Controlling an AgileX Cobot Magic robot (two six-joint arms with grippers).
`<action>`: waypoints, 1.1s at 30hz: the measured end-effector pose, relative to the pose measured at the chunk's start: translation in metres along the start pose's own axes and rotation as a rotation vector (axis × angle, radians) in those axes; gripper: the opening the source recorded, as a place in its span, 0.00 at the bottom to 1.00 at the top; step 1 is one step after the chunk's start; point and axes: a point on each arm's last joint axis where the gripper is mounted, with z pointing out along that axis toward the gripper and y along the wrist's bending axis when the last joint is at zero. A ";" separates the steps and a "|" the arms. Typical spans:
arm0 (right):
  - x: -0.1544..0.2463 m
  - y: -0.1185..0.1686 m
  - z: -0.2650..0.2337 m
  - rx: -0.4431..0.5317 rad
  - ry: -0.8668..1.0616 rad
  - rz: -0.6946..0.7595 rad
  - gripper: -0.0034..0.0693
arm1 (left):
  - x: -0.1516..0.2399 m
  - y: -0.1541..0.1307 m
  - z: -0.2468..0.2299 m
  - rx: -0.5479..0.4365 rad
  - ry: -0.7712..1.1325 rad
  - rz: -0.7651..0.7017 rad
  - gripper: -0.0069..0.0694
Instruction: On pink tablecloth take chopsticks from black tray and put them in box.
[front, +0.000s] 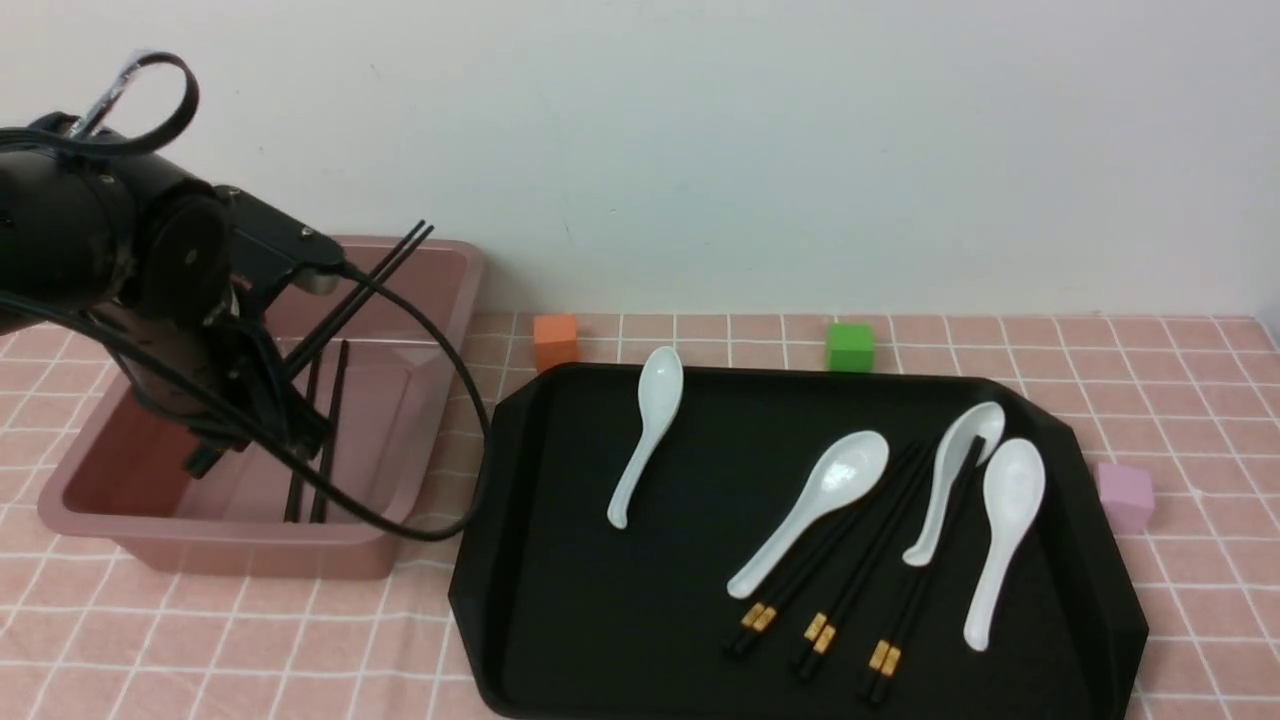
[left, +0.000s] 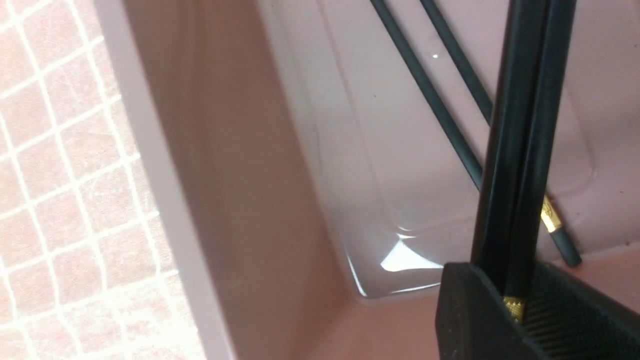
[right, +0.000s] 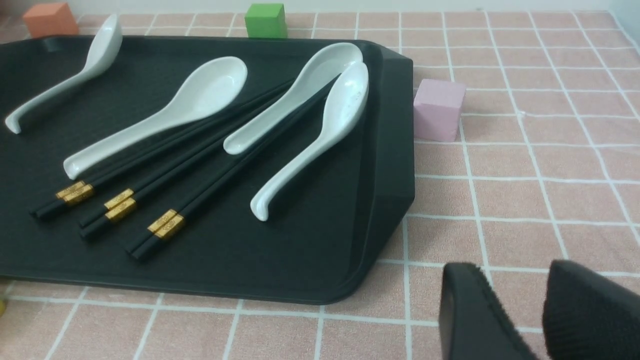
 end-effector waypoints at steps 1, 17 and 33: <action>0.000 0.000 0.000 0.000 0.000 0.000 0.38 | 0.000 -0.001 0.002 0.001 0.003 0.002 0.26; 0.000 0.000 0.000 0.000 0.000 0.000 0.38 | -0.004 0.005 -0.005 -0.023 0.015 -0.293 0.61; 0.000 0.000 0.000 0.000 0.000 0.000 0.38 | 0.126 -0.001 -0.185 0.269 -0.725 -0.616 0.07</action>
